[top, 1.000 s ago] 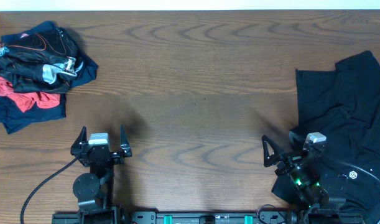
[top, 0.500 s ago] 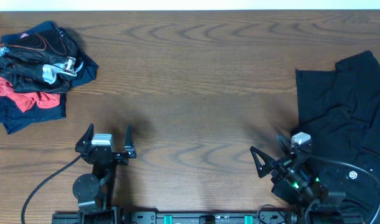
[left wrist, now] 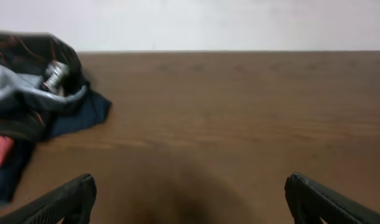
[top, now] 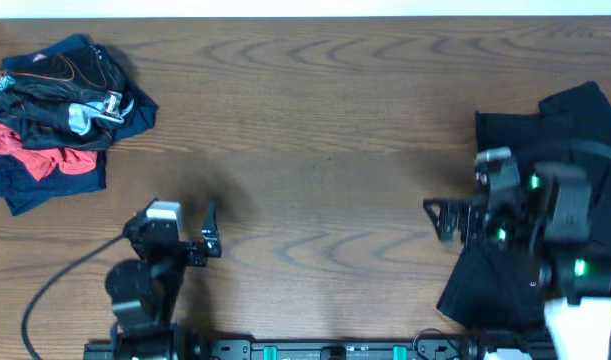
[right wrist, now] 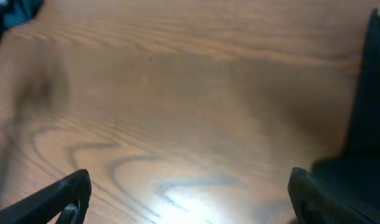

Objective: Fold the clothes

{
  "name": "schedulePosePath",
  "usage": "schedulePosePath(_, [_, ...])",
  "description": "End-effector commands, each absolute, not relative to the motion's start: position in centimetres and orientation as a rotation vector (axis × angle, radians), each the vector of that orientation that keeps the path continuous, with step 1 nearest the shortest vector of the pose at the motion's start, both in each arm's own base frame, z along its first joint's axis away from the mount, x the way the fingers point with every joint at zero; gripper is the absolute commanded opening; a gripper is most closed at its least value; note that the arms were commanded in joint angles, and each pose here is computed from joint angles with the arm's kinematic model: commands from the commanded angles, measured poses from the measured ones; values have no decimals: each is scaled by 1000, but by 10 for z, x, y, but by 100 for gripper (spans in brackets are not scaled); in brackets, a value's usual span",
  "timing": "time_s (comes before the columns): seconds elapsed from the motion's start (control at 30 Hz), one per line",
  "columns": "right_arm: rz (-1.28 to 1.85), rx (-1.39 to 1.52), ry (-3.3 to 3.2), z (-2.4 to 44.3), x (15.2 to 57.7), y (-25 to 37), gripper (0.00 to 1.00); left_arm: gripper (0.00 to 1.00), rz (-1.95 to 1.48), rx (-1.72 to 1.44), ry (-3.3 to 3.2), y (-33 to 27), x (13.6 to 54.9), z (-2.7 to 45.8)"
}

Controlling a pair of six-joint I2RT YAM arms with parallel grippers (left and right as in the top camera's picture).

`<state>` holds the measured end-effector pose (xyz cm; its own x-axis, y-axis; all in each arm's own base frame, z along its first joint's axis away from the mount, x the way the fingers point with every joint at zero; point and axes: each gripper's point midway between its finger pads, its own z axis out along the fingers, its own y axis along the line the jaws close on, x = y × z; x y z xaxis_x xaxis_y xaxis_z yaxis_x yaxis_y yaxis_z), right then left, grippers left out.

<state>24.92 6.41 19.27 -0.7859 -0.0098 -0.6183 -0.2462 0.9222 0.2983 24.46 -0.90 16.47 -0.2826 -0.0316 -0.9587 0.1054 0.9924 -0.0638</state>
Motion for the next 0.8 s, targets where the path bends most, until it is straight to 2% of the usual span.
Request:
schedulePosePath(0.0, [444, -224, 2508, 199, 270, 62, 99, 98, -221, 21, 1914, -15, 252, 178])
schedulePosePath(0.23, [469, -204, 2621, 193, 288, 61, 99, 98, -451, -15, 2254, -33, 277, 168])
schedulePosePath(0.53, [458, -202, 2616, 196, 285, 60, 99, 98, -834, -143, 2522, -62, 297, 157])
schedulePosePath(0.77, [397, -138, 2672, 188, 279, 48, 99, 98, -840, -109, 2555, -63, 296, 148])
